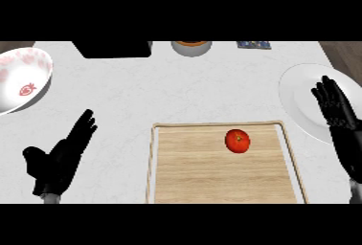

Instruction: Pick the tomato from the tray and place it in the plate

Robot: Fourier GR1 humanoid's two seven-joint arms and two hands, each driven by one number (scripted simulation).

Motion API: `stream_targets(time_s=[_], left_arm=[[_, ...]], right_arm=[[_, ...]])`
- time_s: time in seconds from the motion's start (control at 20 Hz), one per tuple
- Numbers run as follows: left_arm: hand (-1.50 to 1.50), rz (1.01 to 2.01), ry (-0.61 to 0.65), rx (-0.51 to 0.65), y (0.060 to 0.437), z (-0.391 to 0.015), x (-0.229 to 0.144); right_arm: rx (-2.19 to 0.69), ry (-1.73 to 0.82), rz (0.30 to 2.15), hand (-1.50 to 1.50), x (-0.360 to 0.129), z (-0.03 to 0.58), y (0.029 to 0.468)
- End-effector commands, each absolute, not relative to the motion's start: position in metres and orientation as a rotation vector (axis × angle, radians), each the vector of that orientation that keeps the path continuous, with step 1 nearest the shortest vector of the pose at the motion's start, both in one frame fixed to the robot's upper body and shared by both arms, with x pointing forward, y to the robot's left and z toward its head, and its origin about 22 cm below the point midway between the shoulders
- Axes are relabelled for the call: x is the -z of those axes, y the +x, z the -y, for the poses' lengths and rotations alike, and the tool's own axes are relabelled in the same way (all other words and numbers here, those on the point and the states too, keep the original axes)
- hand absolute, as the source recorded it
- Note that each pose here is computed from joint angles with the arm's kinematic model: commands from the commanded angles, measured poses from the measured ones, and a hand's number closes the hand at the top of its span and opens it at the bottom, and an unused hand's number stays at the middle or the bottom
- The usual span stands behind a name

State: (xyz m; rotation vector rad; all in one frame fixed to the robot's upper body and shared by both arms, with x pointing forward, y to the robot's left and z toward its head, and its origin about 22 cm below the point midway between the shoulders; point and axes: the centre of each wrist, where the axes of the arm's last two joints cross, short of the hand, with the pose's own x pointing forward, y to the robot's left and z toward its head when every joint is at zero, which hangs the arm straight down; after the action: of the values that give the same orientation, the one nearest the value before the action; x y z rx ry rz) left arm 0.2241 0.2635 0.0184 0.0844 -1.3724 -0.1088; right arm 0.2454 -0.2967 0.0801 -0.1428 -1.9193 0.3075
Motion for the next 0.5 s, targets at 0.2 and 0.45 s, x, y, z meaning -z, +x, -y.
stream_targets(time_s=[0.2,0.45], left_arm=[[0.00,1.206,0.097,0.001,0.226,-0.271,0.019],[0.00,1.188,0.005,0.002,0.222,-0.251,0.024]], right_arm=[[-0.037,-0.292,1.970,1.50,-0.142,0.335,0.280],[0.102,-0.847,1.756,-1.50,-0.089,0.354,0.267]])
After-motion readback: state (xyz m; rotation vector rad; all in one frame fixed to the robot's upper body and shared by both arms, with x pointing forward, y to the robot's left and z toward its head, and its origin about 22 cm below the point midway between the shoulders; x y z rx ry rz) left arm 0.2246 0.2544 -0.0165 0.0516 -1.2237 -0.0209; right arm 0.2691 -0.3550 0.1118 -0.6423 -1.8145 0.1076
